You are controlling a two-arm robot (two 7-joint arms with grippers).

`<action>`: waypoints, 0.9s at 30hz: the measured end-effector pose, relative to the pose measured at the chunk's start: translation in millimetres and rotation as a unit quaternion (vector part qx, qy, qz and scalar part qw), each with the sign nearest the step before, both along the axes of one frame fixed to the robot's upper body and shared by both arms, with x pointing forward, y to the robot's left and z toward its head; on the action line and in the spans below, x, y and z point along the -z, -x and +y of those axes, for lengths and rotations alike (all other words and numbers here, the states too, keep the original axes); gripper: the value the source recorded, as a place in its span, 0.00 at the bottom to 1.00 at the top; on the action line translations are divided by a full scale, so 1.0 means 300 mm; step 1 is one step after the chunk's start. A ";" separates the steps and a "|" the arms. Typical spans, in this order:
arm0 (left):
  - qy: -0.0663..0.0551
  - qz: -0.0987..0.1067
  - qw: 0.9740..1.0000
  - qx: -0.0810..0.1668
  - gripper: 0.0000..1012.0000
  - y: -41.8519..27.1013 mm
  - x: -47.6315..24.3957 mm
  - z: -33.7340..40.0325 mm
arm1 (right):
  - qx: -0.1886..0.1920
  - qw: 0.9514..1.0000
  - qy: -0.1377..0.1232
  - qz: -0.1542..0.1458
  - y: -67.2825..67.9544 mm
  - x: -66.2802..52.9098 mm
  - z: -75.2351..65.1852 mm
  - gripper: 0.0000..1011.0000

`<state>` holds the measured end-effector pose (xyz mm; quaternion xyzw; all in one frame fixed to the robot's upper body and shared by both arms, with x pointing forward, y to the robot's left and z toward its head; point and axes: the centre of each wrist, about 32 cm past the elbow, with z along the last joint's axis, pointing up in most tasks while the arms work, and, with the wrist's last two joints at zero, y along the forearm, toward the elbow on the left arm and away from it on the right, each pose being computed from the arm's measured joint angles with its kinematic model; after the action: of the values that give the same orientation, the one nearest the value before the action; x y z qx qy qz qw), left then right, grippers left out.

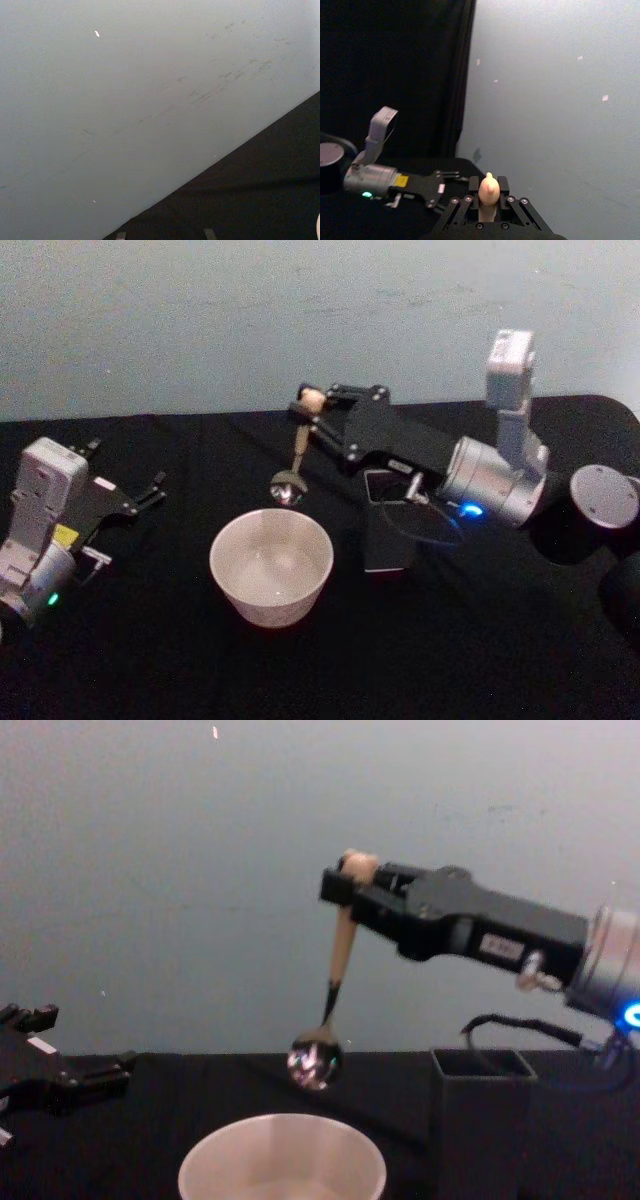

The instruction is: Pick up the stirring spoon with one hand, stir inside the cup, then place it back in its original position.

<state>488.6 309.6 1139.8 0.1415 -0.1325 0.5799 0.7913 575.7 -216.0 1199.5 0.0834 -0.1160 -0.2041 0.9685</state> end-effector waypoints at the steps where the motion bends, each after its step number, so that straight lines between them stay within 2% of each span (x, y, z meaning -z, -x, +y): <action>1: 0.000 0.000 1.000 0.000 0.99 0.000 0.000 0.000 | -0.004 1.000 0.002 0.000 -0.002 0.005 0.008 0.21; 4: 0.000 0.000 1.000 0.000 0.99 0.000 0.000 0.000 | -0.016 1.000 0.012 0.005 -0.013 0.033 0.037 0.21; 13: 0.000 0.000 1.000 0.000 0.99 0.000 0.000 0.000 | -0.027 0.999 0.032 0.016 -0.029 0.092 0.079 0.21; 27: 0.000 0.000 1.000 0.000 0.99 0.000 0.000 0.000 | -0.027 0.998 0.056 0.024 -0.049 0.169 0.121 0.21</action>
<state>488.6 309.7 1139.8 0.1415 -0.1324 0.5799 0.7913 590.2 -179.8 1148.9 0.0276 -0.1014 -0.1731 0.9793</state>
